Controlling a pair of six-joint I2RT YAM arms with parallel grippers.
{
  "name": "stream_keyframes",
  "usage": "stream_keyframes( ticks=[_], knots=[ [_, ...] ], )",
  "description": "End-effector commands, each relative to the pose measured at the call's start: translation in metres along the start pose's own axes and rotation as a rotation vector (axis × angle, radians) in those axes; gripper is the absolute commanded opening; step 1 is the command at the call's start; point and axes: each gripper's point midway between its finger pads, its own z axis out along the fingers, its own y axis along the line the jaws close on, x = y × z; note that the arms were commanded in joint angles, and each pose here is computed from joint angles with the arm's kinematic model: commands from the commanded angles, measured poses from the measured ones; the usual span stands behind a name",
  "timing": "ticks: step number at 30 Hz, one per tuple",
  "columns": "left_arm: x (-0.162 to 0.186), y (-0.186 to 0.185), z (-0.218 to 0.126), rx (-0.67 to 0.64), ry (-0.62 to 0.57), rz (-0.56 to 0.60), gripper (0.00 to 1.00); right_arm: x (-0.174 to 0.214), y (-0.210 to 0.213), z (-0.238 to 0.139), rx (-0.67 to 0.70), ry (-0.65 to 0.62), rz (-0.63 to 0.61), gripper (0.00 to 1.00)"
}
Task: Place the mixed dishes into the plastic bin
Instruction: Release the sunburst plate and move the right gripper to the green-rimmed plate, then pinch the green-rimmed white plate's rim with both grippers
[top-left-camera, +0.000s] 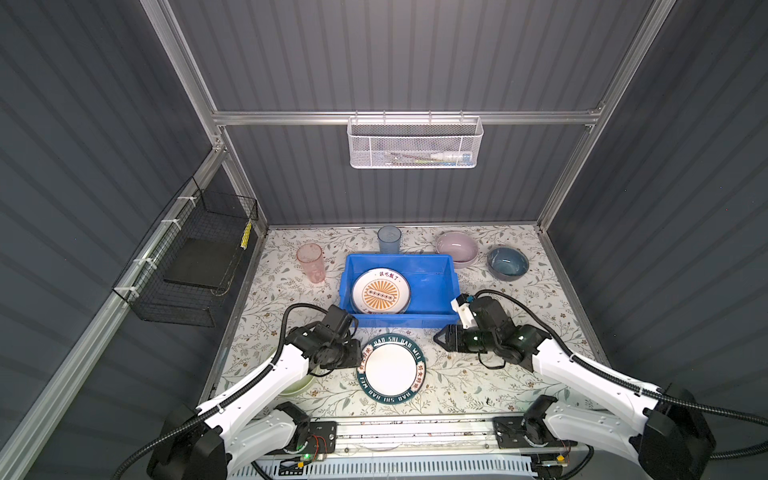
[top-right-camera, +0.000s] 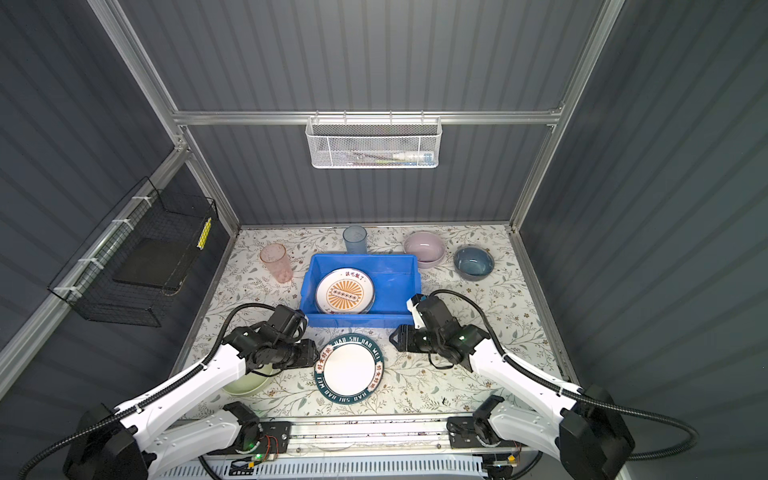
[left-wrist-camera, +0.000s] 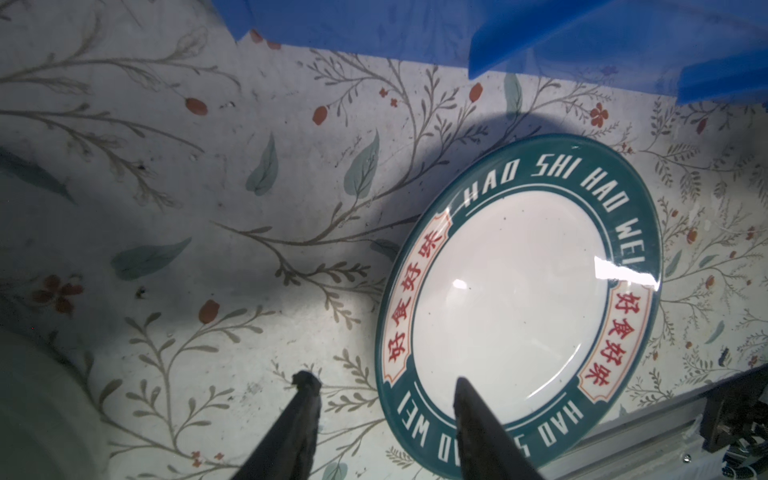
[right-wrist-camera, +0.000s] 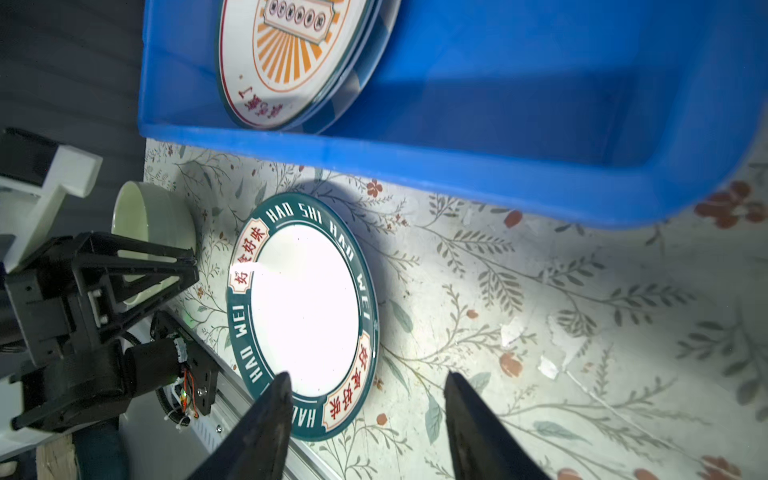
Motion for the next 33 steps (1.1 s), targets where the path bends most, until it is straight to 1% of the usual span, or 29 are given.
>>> stream_keyframes(
  ticks=[1, 4, 10, 15, 17, 20, 23, 33],
  knots=[
    [0.006, 0.001, 0.009, 0.008, 0.02, -0.022, 0.51, 0.008, 0.002, 0.007, 0.007, -0.025, 0.01, 0.58],
    [0.008, 0.001, 0.012, 0.016, 0.02, -0.022, 0.49, 0.022, 0.0, 0.016, 0.032, 0.003, -0.016, 0.57],
    [0.017, 0.003, 0.024, 0.031, 0.052, -0.025, 0.44, 0.037, -0.005, 0.038, 0.036, 0.042, 0.014, 0.54],
    [0.02, 0.002, 0.03, 0.04, 0.065, -0.029, 0.37, 0.043, 0.0, 0.054, 0.02, 0.064, 0.025, 0.51],
    [0.02, 0.002, 0.031, 0.04, 0.069, -0.028, 0.36, 0.047, 0.001, 0.059, 0.024, 0.083, 0.025, 0.5],
    [0.021, 0.001, 0.031, 0.041, 0.077, -0.033, 0.34, 0.051, 0.003, 0.065, 0.02, 0.094, 0.029, 0.49],
    [0.021, 0.002, 0.033, 0.041, 0.078, -0.038, 0.28, 0.051, 0.006, 0.07, 0.011, 0.09, 0.043, 0.47],
    [0.025, 0.001, 0.04, 0.058, 0.09, -0.048, 0.2, 0.053, 0.015, 0.085, -0.034, 0.11, 0.079, 0.43]
  ],
)
